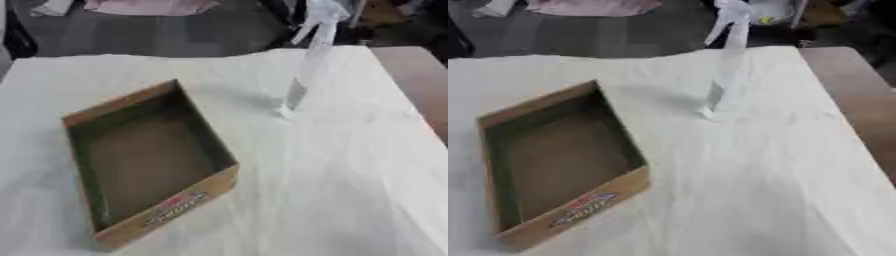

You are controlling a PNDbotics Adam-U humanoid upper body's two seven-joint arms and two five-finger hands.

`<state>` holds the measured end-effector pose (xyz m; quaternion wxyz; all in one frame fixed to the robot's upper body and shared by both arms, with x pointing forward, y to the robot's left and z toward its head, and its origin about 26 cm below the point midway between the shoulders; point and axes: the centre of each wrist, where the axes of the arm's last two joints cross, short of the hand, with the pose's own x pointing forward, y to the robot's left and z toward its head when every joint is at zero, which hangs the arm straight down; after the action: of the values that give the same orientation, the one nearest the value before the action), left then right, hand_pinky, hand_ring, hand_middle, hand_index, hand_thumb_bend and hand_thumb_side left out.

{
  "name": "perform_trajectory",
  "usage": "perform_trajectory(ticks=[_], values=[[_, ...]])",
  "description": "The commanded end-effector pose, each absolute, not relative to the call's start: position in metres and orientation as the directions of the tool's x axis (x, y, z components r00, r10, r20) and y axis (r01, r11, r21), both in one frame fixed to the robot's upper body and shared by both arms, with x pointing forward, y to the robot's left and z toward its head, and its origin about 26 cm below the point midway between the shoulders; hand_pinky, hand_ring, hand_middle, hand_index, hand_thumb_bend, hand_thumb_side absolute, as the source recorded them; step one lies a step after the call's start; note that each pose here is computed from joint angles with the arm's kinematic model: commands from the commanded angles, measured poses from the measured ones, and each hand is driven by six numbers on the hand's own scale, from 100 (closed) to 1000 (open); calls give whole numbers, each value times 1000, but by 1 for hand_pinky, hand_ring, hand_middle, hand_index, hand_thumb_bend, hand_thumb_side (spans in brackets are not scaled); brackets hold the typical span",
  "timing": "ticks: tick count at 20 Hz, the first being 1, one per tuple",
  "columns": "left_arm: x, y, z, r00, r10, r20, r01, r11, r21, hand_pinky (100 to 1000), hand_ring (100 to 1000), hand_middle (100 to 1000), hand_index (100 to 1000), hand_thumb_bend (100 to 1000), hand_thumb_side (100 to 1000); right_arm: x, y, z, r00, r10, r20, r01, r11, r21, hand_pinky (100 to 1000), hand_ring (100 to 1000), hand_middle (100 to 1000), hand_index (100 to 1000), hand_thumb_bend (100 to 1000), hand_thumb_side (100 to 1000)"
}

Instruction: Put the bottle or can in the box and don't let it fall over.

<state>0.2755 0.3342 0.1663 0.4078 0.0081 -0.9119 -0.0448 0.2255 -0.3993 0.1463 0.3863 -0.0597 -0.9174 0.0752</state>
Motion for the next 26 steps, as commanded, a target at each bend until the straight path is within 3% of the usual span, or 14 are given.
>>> perform_trajectory(ticks=[1,4,5,6,14,26], values=[[272,338,177,-687,-82,722,10,992,123,654,490,667,820,113,764,223,-406,162,-706,231,670,58,961,-271,900,950,1000,843,259,279],[272,339,176,-686,-85,722,11,992,126,654,490,668,820,112,764,222,-410,169,-694,281,663,57,939,-338,899,954,1000,844,264,283],[272,339,176,-686,-85,722,11,992,127,654,490,668,820,112,764,222,-412,172,-690,298,660,59,932,-358,898,955,1000,845,234,368],[272,339,176,-686,-86,722,11,992,128,654,490,668,820,111,763,222,-414,175,-684,321,654,63,920,-386,897,956,1000,846,266,289],[271,341,176,-684,-92,724,9,991,134,653,491,668,820,110,761,219,-426,199,-652,462,602,87,834,-545,885,953,994,846,281,308],[269,344,174,-675,-110,729,0,989,149,652,491,669,820,108,760,237,-443,259,-535,762,365,-16,423,-906,862,938,961,844,297,380]])
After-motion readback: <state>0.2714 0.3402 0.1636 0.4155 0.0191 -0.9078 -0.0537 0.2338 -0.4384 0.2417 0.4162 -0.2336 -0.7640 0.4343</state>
